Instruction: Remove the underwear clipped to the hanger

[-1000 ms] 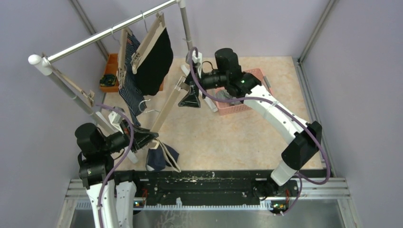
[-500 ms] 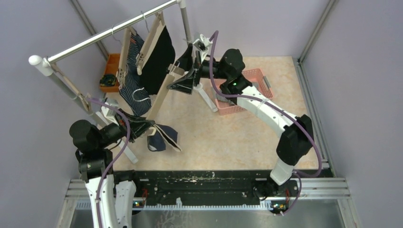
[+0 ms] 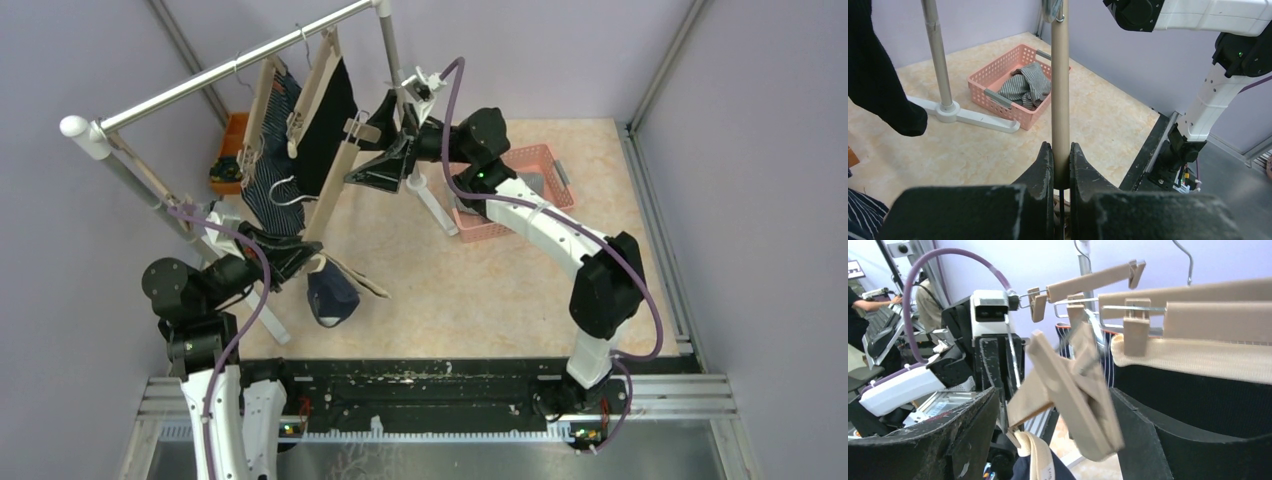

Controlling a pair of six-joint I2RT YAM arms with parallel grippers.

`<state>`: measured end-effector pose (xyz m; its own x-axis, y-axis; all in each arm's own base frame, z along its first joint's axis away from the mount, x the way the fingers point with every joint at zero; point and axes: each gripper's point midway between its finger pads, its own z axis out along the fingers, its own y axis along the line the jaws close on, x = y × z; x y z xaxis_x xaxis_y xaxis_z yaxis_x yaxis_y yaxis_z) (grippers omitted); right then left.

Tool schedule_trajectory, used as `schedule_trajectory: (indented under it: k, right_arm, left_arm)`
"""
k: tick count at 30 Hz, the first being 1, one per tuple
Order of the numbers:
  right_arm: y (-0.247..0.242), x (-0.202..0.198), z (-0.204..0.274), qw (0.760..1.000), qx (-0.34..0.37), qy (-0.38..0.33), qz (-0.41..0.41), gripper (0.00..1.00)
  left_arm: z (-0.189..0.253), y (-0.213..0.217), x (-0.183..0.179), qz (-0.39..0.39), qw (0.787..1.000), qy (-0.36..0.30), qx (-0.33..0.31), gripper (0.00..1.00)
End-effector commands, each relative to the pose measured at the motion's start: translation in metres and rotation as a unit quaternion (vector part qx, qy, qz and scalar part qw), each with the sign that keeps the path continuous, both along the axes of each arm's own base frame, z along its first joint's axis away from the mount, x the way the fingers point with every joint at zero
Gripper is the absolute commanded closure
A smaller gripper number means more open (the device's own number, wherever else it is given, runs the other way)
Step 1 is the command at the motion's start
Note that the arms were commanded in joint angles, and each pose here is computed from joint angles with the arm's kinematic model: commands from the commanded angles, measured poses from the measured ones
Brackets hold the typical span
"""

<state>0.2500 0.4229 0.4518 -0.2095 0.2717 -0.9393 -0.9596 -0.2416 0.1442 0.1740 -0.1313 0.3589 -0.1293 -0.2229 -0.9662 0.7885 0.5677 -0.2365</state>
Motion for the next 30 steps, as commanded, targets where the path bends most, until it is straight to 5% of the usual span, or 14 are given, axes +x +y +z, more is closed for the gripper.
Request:
schedule_trajectory:
  k: [1, 9, 14, 26, 30]
  right_arm:
    - [-0.001, -0.022, 0.035, 0.997, 0.045, -0.045, 0.033, 0.23]
    - [0.010, -0.031, 0.031, 0.997, 0.038, -0.045, 0.044, 0.55]
    - [0.013, -0.030, 0.033, 0.997, 0.037, -0.043, 0.047, 0.99]
    - [0.014, -0.030, 0.037, 0.997, 0.047, -0.047, 0.041, 1.00]
    - [0.014, -0.029, 0.037, 0.997, 0.051, -0.047, 0.038, 1.00]
  left_arm:
    - [0.008, 0.003, 0.006, 0.009, 1.000, -0.026, 0.002, 1.00]
    - [0.011, 0.005, 0.012, 0.019, 0.999, -0.039, -0.009, 1.00]
    - [0.012, 0.005, 0.013, 0.018, 0.999, -0.045, -0.018, 1.00]
    - [0.006, 0.007, 0.020, 0.024, 0.999, -0.036, -0.023, 1.00]
    - [0.009, 0.008, 0.022, 0.028, 0.998, -0.041, -0.028, 0.89]
